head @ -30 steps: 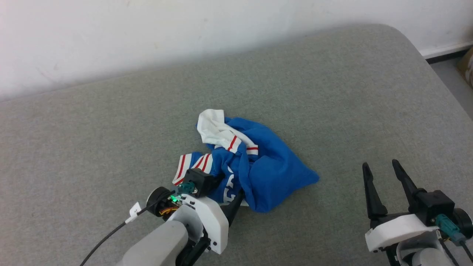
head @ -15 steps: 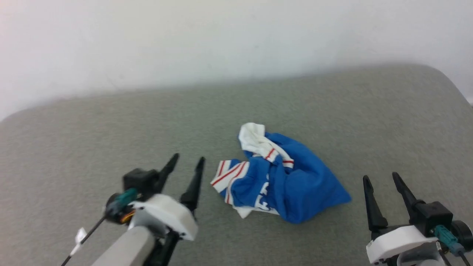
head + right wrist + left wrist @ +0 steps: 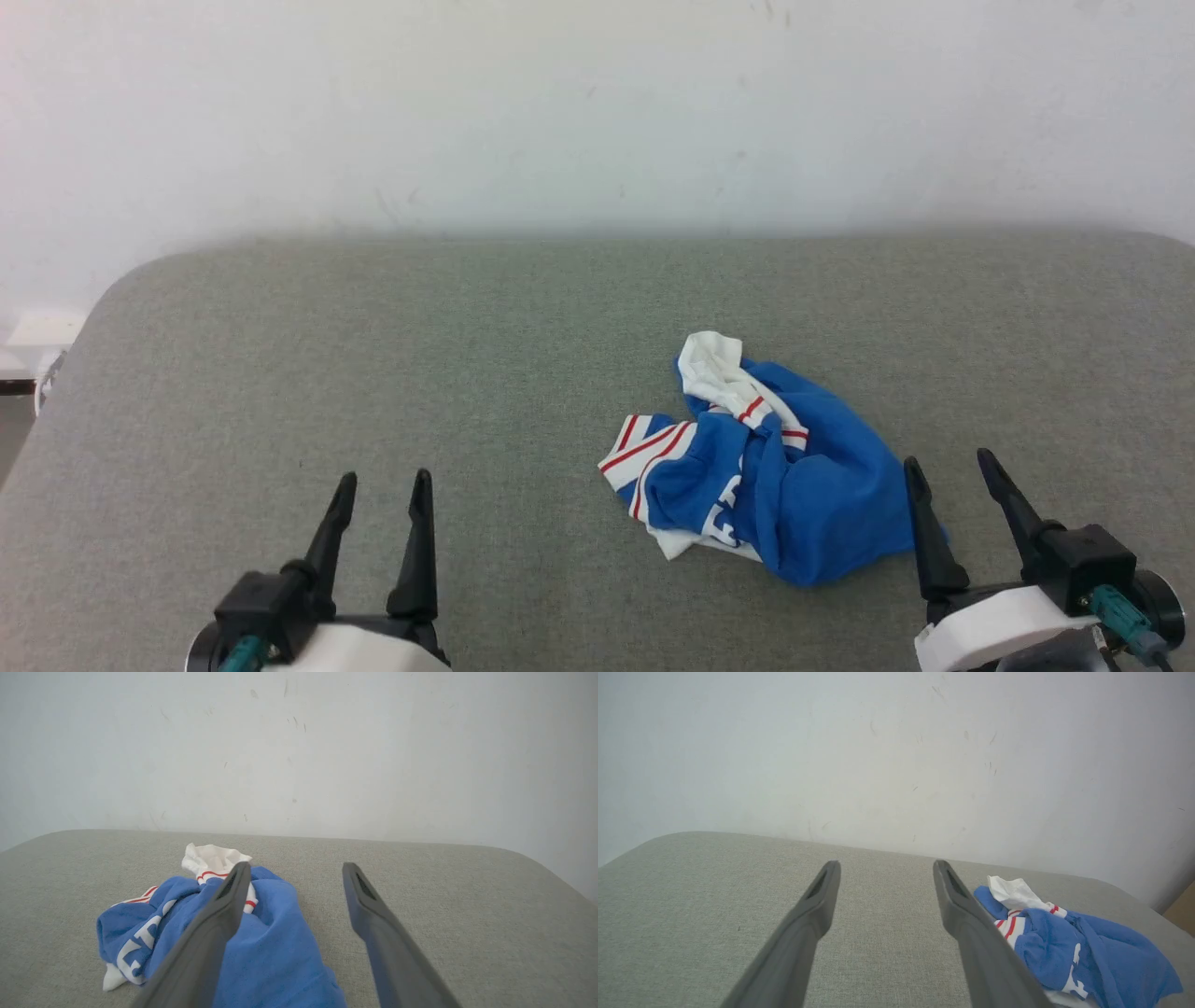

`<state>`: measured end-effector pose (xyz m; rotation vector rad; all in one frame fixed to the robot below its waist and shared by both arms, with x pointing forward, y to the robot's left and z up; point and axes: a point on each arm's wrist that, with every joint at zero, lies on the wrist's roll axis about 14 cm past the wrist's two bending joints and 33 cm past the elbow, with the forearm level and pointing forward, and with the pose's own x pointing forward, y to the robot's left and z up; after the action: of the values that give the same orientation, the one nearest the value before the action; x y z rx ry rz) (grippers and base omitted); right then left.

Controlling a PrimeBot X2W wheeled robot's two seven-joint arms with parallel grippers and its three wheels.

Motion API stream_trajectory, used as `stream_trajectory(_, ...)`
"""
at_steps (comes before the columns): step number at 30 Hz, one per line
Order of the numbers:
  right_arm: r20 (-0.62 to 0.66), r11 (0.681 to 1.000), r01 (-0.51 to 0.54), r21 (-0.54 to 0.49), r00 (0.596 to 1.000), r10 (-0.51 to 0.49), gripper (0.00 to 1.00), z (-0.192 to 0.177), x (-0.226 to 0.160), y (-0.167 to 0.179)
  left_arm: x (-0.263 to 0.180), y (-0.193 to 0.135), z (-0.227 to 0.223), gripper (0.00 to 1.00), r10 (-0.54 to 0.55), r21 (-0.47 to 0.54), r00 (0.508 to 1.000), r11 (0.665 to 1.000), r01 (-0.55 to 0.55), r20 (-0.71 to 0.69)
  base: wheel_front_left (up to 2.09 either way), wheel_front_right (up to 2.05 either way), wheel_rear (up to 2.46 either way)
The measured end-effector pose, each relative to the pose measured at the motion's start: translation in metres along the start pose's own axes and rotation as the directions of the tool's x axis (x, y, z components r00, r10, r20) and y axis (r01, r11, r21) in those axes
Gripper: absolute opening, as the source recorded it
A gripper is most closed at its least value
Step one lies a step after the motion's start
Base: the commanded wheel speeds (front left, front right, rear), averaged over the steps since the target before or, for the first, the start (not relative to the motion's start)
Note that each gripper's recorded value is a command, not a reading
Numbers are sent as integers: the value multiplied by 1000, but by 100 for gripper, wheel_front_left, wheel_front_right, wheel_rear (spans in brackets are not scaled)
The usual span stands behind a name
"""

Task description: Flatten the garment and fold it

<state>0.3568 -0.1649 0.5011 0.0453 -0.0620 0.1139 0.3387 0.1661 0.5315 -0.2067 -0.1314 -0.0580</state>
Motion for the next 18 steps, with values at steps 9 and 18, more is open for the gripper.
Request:
stream_trajectory(9,-89,998,-35,47,995,39,100,-19,16,13,-12,2,-14,100,-12,50,1000,999,14,-28,0,0,0)
stream_trajectory(18,-431,962,-271,-24,871,235,100,-37,80,45,-7,14,-19,100,30,42,999,999,-28,-40,0,0,0)
